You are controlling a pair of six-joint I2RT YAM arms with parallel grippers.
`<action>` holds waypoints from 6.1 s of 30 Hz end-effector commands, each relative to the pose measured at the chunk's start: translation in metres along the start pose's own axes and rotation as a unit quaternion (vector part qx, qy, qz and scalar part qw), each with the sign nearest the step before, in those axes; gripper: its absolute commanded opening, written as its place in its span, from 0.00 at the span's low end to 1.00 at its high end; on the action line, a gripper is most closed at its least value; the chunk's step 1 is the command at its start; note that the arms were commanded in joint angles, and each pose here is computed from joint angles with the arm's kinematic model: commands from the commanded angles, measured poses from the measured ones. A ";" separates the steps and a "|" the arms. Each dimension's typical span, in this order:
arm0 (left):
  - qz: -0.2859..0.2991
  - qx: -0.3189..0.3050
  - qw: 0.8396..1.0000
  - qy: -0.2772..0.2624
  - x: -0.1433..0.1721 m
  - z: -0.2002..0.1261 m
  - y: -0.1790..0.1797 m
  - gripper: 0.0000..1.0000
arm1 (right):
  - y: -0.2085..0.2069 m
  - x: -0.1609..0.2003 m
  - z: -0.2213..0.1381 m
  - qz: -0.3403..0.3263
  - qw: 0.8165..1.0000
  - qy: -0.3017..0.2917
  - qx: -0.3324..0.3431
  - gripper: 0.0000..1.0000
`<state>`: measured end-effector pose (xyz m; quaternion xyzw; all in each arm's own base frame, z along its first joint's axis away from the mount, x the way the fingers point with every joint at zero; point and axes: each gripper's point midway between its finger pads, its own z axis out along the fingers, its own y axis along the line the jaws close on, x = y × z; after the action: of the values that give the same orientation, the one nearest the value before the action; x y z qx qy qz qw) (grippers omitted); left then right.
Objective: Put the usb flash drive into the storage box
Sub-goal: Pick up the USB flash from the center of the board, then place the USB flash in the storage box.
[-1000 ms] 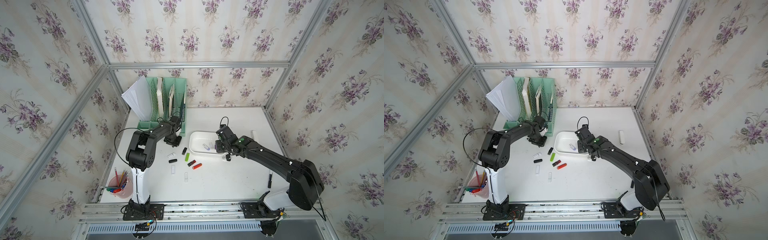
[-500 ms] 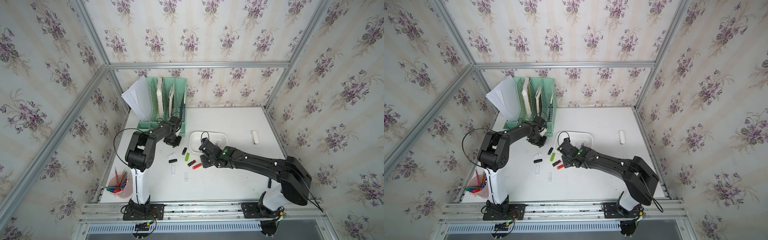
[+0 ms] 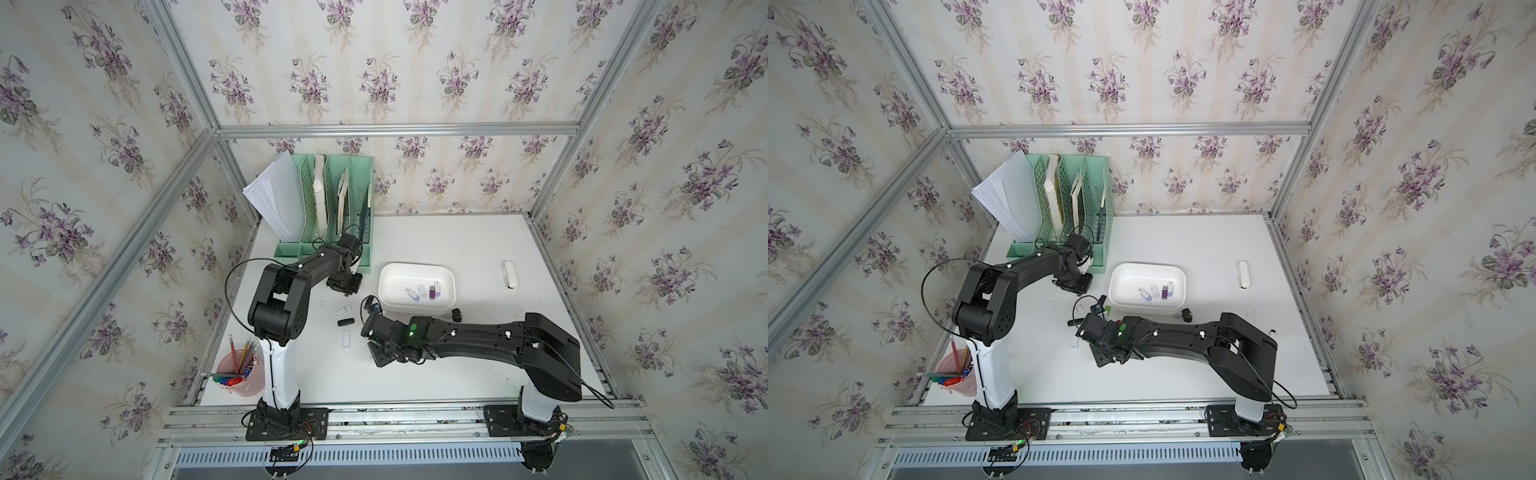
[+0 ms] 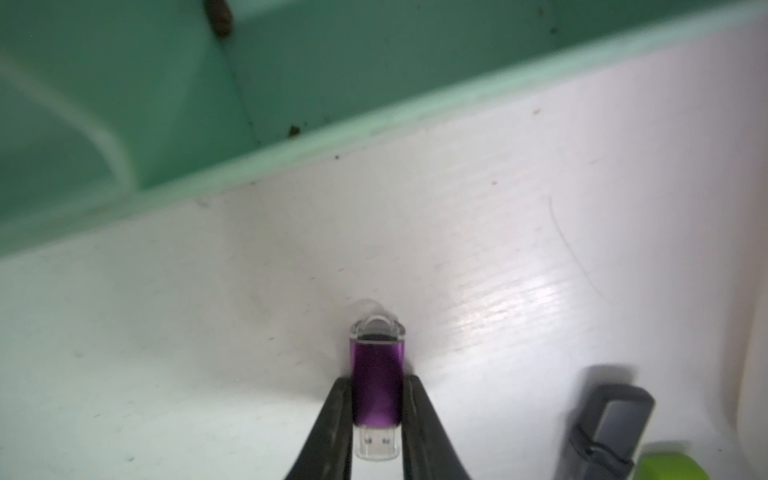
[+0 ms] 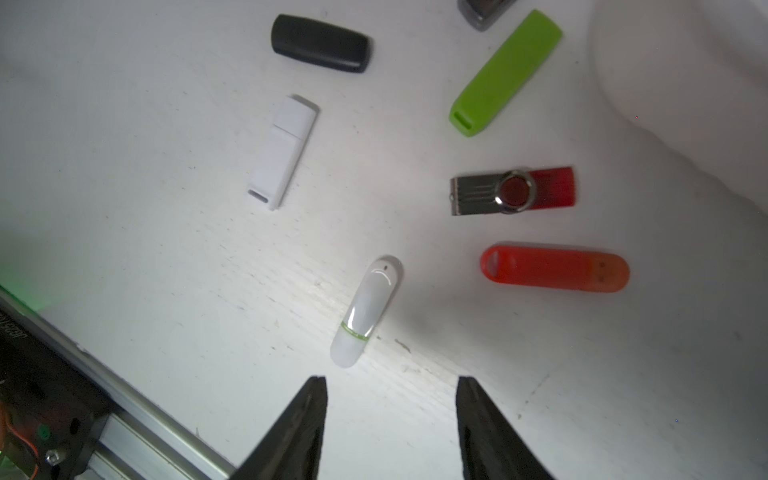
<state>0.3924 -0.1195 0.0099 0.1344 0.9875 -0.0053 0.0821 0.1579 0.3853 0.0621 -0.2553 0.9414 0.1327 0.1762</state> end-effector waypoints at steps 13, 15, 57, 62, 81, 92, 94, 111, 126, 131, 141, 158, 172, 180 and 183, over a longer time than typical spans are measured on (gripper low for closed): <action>-0.019 0.003 0.998 0.066 0.038 0.005 0.006 0.23 | 0.009 0.014 0.034 0.007 0.999 0.045 0.028 0.54; -0.020 0.003 0.998 0.068 0.039 0.006 0.005 0.23 | 0.007 0.015 0.037 0.009 0.998 0.049 0.035 0.54; -0.027 0.009 0.997 0.076 0.043 0.008 0.007 0.23 | -0.001 -0.015 0.003 0.026 0.997 0.012 0.067 0.19; -0.028 0.011 0.997 0.077 0.044 0.008 0.006 0.23 | -0.024 -0.049 -0.034 0.050 0.995 -0.031 0.075 0.19; -0.047 0.021 0.996 0.071 0.048 -0.018 0.002 0.23 | -0.157 -0.134 -0.024 0.096 0.985 -0.069 0.126 0.17; -0.054 0.022 0.996 0.073 0.056 -0.017 0.001 0.23 | -0.154 -0.136 0.027 0.080 0.991 -0.035 0.103 0.17; -0.054 0.021 0.996 0.074 0.056 -0.016 0.002 0.23 | -0.154 -0.134 0.035 0.081 0.991 -0.029 0.100 0.17; -0.053 0.021 0.996 0.073 0.054 -0.019 0.001 0.23 | -0.193 -0.121 0.062 0.093 0.987 0.003 0.134 0.16; -0.051 0.021 0.997 0.059 0.047 -0.034 -0.001 0.23 | -0.213 -0.126 0.052 0.105 0.983 -0.007 0.148 0.36; -0.048 0.020 0.998 0.045 0.042 -0.048 -0.001 0.22 | -0.211 -0.138 0.036 0.107 0.983 -0.029 0.147 0.43; -0.007 0.023 1.000 -0.009 0.011 -0.107 -0.037 0.23 | -0.241 -0.147 -0.037 0.164 0.965 -0.089 0.186 0.47; 0.084 0.060 0.995 -0.017 -0.045 -0.099 -0.161 0.24 | -0.351 -0.021 -0.067 0.327 0.914 -0.031 0.237 0.64; 0.089 0.054 0.994 0.024 -0.046 -0.048 -0.176 0.25 | -0.332 -0.013 -0.041 0.331 0.928 -0.018 0.171 0.65; 0.087 0.040 0.995 0.036 -0.047 -0.030 -0.174 0.25 | -0.328 -0.010 -0.043 0.331 0.930 -0.023 0.159 0.66; 0.088 0.037 0.995 0.039 -0.048 -0.026 -0.174 0.26 | -0.330 -0.010 -0.050 0.336 0.927 -0.033 0.166 0.66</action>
<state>0.3871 -0.3024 0.0428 0.2267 0.9723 -0.0392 0.0418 0.3244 0.1004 0.0525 0.1047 0.9776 0.0362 0.1792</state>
